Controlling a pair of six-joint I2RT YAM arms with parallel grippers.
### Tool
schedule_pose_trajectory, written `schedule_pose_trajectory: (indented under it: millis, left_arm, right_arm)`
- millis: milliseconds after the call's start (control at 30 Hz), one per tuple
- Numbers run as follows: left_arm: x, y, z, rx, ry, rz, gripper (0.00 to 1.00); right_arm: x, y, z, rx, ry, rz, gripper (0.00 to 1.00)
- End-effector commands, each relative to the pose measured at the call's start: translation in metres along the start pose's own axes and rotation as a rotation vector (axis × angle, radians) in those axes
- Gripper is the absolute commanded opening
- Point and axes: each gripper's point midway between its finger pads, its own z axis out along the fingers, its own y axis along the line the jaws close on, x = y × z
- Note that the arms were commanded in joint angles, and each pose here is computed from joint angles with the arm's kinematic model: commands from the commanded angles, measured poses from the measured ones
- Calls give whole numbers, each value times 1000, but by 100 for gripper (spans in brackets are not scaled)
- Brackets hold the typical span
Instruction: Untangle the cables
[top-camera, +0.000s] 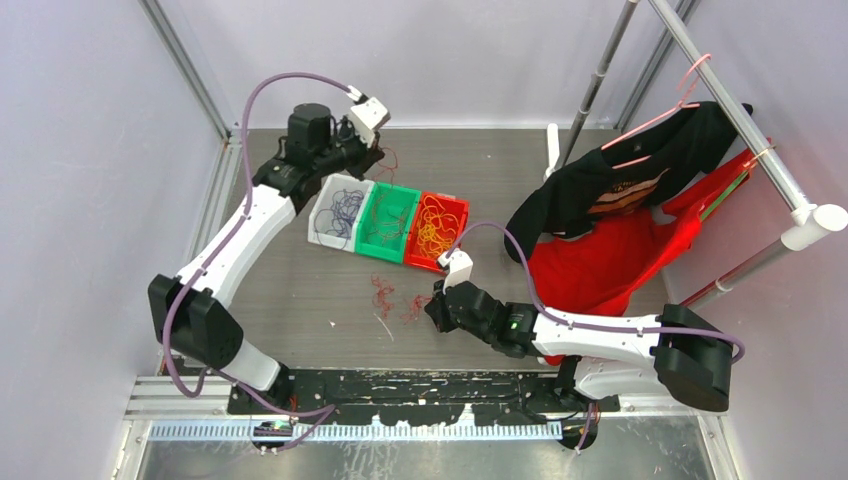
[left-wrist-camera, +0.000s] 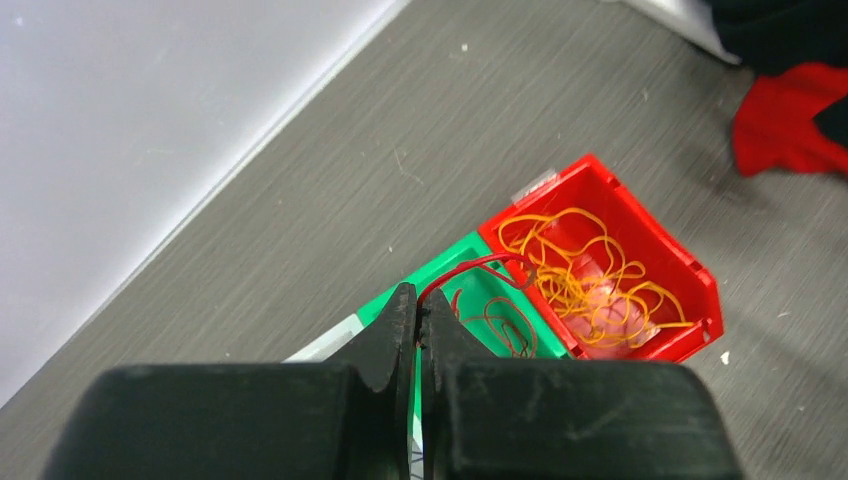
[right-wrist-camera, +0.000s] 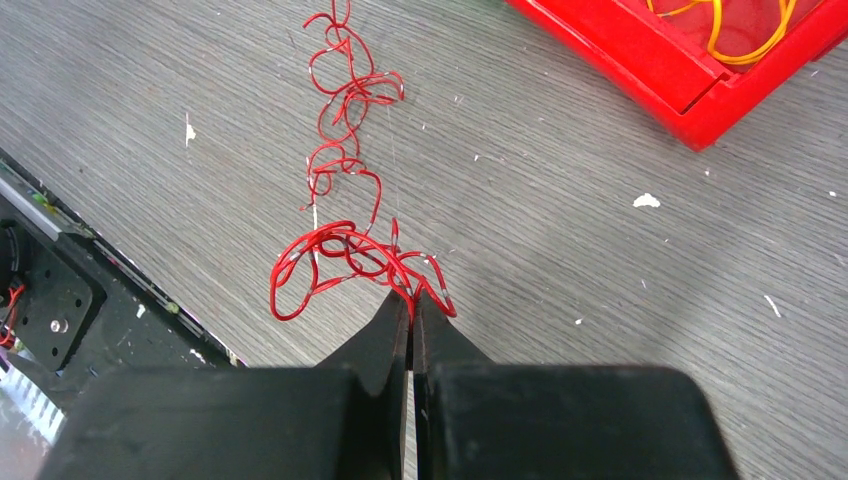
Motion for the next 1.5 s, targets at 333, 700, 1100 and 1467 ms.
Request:
schedule_pose_trajectory:
  millis: [333,700,1100,1467]
  left_arm:
    - [89,-25,45,50,223,144,0]
    - [164,-39,69,67,390,182,0]
    - [214,-22,100,-3,465,258,0]
    - [169,-29,68,88,497,154,56]
  right_arm:
    - [-18,7,-3,-7,-58,32,1]
    - [-22,9,-4,-12,-62,52,1]
    - [-23,10,-6,-10,-58,74,1]
    - [-30,6,-15,-2,-81,80,1]
